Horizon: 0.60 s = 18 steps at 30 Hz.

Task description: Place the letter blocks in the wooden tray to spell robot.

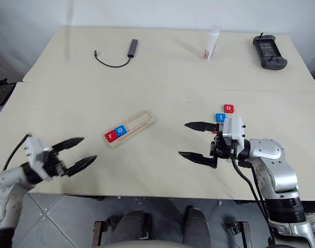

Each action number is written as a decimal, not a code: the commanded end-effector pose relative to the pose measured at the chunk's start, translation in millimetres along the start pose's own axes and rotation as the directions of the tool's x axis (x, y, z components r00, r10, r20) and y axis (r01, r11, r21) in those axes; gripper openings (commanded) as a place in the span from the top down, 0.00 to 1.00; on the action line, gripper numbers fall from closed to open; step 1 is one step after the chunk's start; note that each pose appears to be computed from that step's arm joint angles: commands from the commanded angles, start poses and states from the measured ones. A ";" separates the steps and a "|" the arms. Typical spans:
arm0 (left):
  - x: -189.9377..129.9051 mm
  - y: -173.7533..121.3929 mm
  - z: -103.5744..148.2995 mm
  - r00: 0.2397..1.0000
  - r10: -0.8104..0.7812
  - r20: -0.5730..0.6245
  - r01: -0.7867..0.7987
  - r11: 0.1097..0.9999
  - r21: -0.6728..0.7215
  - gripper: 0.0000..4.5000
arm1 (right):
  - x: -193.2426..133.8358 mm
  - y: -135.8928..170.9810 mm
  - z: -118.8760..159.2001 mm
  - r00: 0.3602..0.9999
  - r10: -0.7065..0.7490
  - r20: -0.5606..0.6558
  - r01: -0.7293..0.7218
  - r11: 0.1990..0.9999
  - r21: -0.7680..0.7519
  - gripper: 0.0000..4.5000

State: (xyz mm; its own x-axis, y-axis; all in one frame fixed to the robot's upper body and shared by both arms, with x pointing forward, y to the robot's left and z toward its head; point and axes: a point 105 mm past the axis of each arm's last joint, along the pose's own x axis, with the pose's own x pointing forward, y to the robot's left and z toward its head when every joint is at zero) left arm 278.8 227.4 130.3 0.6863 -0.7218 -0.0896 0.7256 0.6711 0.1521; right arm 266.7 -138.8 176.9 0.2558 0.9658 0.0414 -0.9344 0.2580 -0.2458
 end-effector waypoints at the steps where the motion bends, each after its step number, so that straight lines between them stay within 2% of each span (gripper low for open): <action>1: 19.3 -2.7 -11.4 0.998 -0.017 -0.064 0.017 1.000 0.011 0.00 | -3.2 1.0 10.5 1.000 -0.023 0.013 0.023 0.999 -0.034 0.01; 5: 31.8 3.6 -26.6 0.990 0.005 -0.142 -0.006 1.000 -0.005 0.00 | -2.9 5.8 8.3 0.999 -0.041 0.006 0.041 0.999 -0.032 0.01; 11: 34.4 7.0 -30.6 0.988 0.023 -0.153 -0.022 1.000 0.007 0.00 | -4.5 9.3 5.7 0.998 -0.069 0.010 0.069 0.997 -0.019 0.01; 18: 32.3 2.1 -39.5 0.979 -0.035 -0.202 0.033 0.999 -0.009 0.00 | -4.7 6.6 3.5 0.997 -0.081 0.013 0.081 0.997 -0.021 0.01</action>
State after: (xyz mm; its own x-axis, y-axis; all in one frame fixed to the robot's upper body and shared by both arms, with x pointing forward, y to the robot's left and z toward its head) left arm 308.6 211.7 101.2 0.6851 -0.6880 -0.2393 0.7271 0.6659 0.1671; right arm 260.4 -140.9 167.7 0.3321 0.9422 0.0434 -0.9182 0.3335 -0.2137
